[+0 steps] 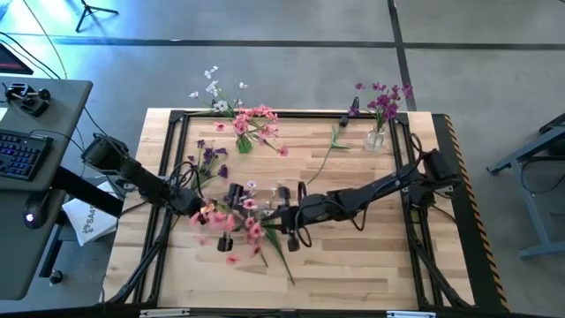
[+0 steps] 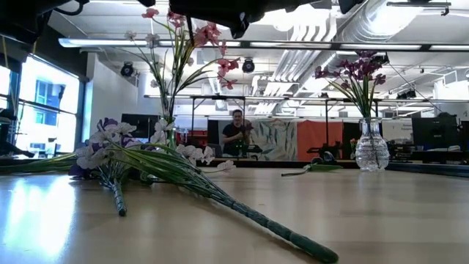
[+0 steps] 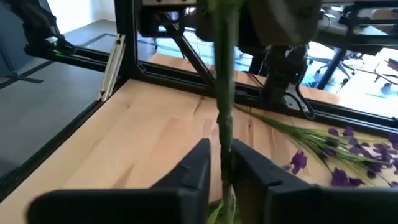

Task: Sort flowers into vase by color
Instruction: Put the pink flowers into the green vase

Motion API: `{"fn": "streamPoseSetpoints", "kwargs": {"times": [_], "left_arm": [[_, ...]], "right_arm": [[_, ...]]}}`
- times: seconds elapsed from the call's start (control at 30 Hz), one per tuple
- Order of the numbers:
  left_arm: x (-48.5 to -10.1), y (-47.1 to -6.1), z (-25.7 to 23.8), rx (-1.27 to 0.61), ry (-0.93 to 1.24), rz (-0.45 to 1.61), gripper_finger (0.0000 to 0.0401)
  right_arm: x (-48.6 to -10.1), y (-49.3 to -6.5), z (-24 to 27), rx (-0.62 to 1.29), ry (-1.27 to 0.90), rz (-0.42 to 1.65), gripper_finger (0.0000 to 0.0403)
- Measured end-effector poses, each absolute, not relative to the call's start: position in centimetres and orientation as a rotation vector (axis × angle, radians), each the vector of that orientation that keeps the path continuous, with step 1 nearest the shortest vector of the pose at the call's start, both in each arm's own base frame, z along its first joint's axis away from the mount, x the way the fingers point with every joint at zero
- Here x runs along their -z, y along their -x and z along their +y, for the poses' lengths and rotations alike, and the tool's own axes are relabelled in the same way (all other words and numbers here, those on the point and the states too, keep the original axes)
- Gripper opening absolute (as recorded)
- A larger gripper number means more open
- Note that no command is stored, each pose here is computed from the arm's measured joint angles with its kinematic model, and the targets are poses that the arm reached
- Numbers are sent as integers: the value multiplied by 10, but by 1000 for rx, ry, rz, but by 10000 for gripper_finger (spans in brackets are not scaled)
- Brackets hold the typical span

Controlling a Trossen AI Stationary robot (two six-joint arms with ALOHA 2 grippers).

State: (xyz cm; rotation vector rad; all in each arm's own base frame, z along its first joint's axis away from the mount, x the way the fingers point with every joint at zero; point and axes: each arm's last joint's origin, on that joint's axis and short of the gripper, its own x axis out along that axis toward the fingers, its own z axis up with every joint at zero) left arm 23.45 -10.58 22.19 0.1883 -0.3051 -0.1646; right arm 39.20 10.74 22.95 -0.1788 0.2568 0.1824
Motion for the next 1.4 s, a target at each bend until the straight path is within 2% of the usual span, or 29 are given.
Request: {"fn": "streamPoseSetpoints", "kwargs": {"times": [0.17,0.43,0.53,0.73,0.87,1.1,1.4], "left_arm": [[-221,-235,-105,139,-185,-294,0],[-220,-236,-104,93,-182,-264,3],[-217,-234,-105,5,-181,-190,25],[-202,-221,-110,-104,-205,67,98],[-188,-220,-111,-133,-234,173,140],[-192,-247,-107,-246,-217,108,181],[-220,-269,-110,-300,-182,19,190]], "right_arm": [[-218,-399,110,-202,182,229,9],[-214,-402,110,-164,183,221,4],[-211,-401,108,-89,175,244,3],[-204,-398,100,-9,118,251,2],[-198,-389,93,230,92,158,1],[-198,-388,92,251,120,151,1],[-196,-388,93,243,147,173,1]]}}
